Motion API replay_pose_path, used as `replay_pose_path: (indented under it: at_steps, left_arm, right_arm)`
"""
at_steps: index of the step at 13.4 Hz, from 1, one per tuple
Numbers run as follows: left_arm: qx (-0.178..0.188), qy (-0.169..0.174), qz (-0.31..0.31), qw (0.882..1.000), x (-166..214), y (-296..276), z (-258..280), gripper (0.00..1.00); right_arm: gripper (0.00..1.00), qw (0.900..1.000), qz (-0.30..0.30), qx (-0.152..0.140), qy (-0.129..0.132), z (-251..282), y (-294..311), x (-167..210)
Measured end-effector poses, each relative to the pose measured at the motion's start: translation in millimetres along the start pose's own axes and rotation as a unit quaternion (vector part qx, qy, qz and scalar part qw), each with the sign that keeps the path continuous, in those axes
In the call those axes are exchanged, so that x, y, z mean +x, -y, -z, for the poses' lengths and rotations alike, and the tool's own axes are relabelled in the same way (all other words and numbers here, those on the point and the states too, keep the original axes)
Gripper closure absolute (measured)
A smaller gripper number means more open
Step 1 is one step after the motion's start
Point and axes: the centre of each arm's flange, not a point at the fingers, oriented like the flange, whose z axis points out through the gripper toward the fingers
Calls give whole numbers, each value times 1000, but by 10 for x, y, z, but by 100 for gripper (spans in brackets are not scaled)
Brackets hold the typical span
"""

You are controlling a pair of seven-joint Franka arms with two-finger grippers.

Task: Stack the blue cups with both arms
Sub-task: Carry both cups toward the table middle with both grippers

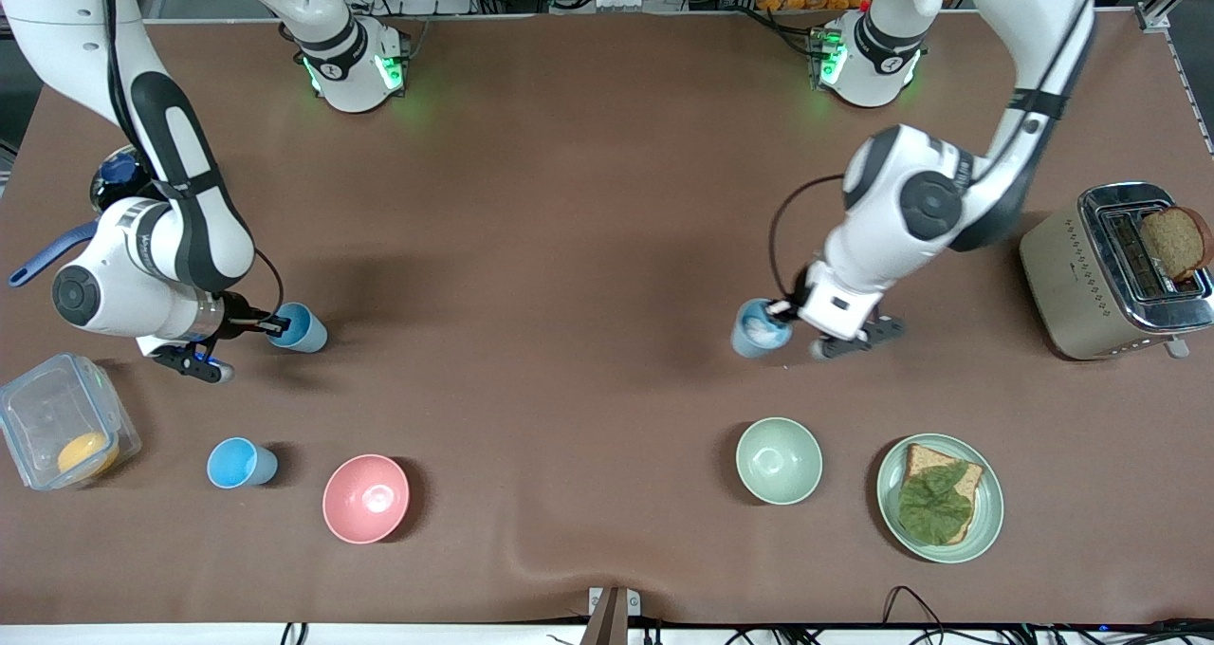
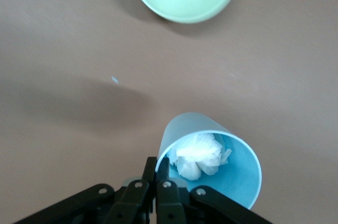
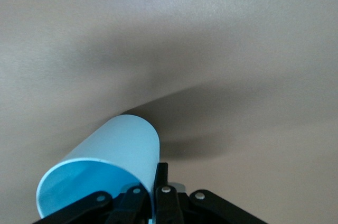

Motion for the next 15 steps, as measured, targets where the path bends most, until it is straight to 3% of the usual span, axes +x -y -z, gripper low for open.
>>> replay_pose_path:
  at_steps: [3,6,9,12,15]
  left_arm:
    - [1,15,27,1000,-431,-418,-165,97]
    - [2,29,37,999,-621,-580,-386,97]
    - [3,38,40,998,-845,-737,-581,97]
    - [22,22,42,999,-1066,-861,-784,97]
    - [29,15,57,998,-1272,-1068,-992,97]
  right_arm:
    - [96,1000,11,10,13,544,90,-115]
    - [96,999,26,22,22,1197,190,-354]
    - [96,998,54,23,18,1347,488,-510]
    - [96,996,84,21,14,1364,856,-626]
    - [96,994,100,49,14,1781,1105,-778]
